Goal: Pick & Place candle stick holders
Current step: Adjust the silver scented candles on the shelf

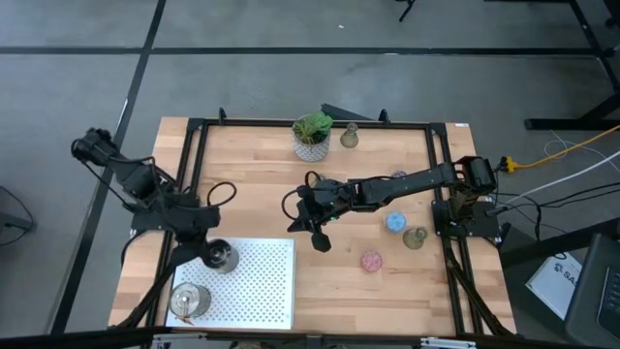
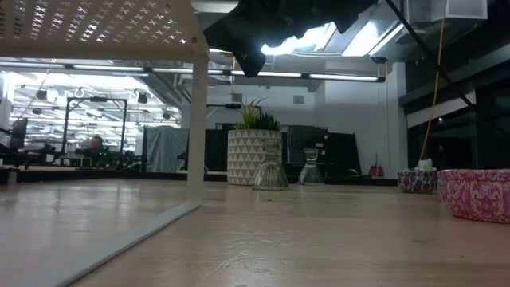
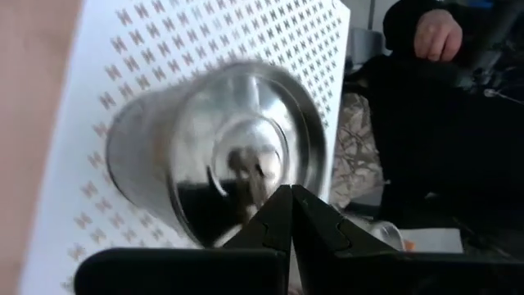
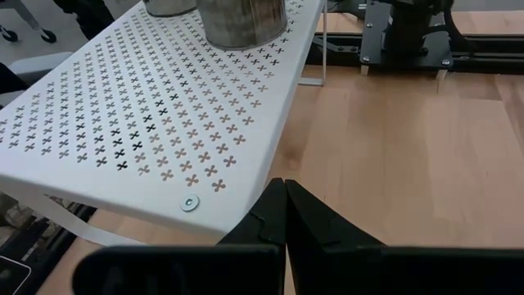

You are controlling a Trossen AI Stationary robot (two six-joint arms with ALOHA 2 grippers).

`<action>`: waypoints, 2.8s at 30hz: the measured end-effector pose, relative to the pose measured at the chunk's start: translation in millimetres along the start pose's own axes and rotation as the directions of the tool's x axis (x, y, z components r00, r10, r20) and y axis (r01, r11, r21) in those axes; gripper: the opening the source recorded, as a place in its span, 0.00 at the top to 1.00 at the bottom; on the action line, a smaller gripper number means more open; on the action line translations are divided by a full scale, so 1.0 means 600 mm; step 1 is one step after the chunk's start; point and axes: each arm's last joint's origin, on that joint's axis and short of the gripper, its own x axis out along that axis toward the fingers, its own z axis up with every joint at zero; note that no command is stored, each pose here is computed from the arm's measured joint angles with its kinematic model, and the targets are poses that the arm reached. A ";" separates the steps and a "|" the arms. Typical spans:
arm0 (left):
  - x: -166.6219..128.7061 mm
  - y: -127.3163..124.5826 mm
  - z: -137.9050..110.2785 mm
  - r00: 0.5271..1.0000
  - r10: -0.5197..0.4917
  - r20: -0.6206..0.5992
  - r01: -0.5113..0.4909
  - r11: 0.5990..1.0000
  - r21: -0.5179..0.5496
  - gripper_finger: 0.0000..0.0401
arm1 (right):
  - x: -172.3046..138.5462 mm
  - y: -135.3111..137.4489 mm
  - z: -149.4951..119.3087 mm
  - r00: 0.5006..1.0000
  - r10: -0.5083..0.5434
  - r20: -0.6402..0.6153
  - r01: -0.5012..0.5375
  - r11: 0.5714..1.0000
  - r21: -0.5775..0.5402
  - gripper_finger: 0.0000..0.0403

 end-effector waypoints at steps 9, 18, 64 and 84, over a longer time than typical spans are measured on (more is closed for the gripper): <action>-0.021 0.003 -0.030 0.999 0.000 -0.039 -0.007 0.987 -0.158 0.99 | 0.000 0.000 0.000 1.000 0.001 0.000 -0.001 1.000 -0.001 1.00; -0.049 0.002 -0.045 0.997 -0.059 0.044 0.062 0.995 -0.084 0.99 | 0.000 0.001 0.000 1.000 0.001 0.000 -0.001 1.000 -0.012 1.00; 0.062 0.034 0.080 0.981 -0.038 -0.191 0.043 0.999 0.018 0.99 | 0.000 0.001 0.012 0.997 0.013 0.071 -0.012 1.000 -0.011 1.00; 0.007 0.028 0.036 0.998 0.032 -0.057 -0.025 0.991 0.133 0.99 | 0.000 0.001 0.012 0.997 0.014 0.070 -0.014 1.000 -0.011 1.00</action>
